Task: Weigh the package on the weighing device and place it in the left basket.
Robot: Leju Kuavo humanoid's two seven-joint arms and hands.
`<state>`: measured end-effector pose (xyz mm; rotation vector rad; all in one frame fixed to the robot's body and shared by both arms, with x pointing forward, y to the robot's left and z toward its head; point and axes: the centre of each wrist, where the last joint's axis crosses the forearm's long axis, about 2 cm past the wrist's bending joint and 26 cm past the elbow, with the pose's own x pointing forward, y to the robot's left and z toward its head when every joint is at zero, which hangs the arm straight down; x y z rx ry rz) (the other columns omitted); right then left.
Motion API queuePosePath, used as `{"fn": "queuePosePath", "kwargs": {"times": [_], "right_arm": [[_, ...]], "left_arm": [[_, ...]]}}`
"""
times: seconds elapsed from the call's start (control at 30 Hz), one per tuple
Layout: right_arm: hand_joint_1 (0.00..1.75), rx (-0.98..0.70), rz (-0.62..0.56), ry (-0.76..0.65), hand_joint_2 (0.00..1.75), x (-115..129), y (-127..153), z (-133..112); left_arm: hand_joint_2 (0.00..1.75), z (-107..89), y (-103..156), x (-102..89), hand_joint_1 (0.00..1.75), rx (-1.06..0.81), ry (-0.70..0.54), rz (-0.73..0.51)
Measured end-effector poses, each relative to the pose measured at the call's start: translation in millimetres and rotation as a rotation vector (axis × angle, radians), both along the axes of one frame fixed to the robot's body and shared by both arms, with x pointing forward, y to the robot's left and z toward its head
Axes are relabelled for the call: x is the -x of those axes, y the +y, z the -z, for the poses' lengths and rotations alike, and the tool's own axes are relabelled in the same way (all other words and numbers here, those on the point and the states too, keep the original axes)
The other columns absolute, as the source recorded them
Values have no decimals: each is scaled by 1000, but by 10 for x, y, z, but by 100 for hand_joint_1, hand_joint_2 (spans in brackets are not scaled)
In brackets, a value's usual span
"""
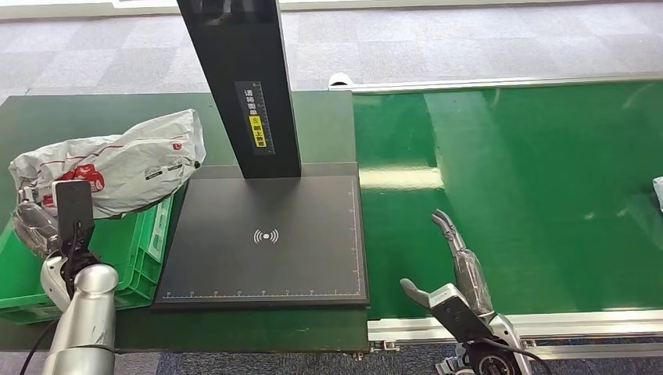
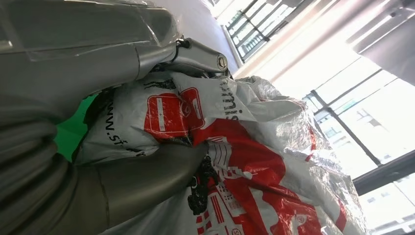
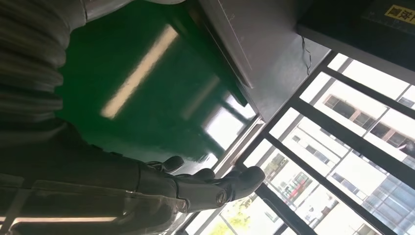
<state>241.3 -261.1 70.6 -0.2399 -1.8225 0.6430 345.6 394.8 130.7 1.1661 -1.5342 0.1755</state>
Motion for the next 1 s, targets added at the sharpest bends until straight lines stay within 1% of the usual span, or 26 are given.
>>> {"fn": "queuePosePath", "kwargs": {"times": [0.1,0.2,0.23,0.33,0.37,0.43,0.5,0.57,0.67,0.73,1.0], "right_arm": [[0,0,1,0,175,5,3,-3],[0,1,3,3,175,2,8,-7],[0,1,3,4,175,2,11,-8],[0,3,1,5,175,-5,21,-13],[0,4,1,5,175,-11,25,-17],[0,3,0,2,175,-27,33,-30],[0,3,-1,-1,175,-42,37,-41],[0,3,-1,-3,175,-52,39,-49],[0,2,-3,-3,175,-58,40,-53],[0,2,-4,-3,175,-58,41,-53],[0,1,-4,-3,175,-58,45,-54]], "left_arm": [[175,44,49,10,175,11,46,-14],[175,96,61,-1,175,19,150,-8],[175,125,64,-2,156,19,190,-5],[175,179,76,-25,25,19,272,13],[175,185,79,-39,0,20,284,20],[175,194,85,-56,0,27,294,31],[175,200,93,-64,0,33,277,43],[175,199,100,-62,0,42,202,68],[175,179,78,-29,0,31,40,77],[175,148,50,-9,0,19,-13,66],[175,90,-12,14,0,21,-59,61]]}}
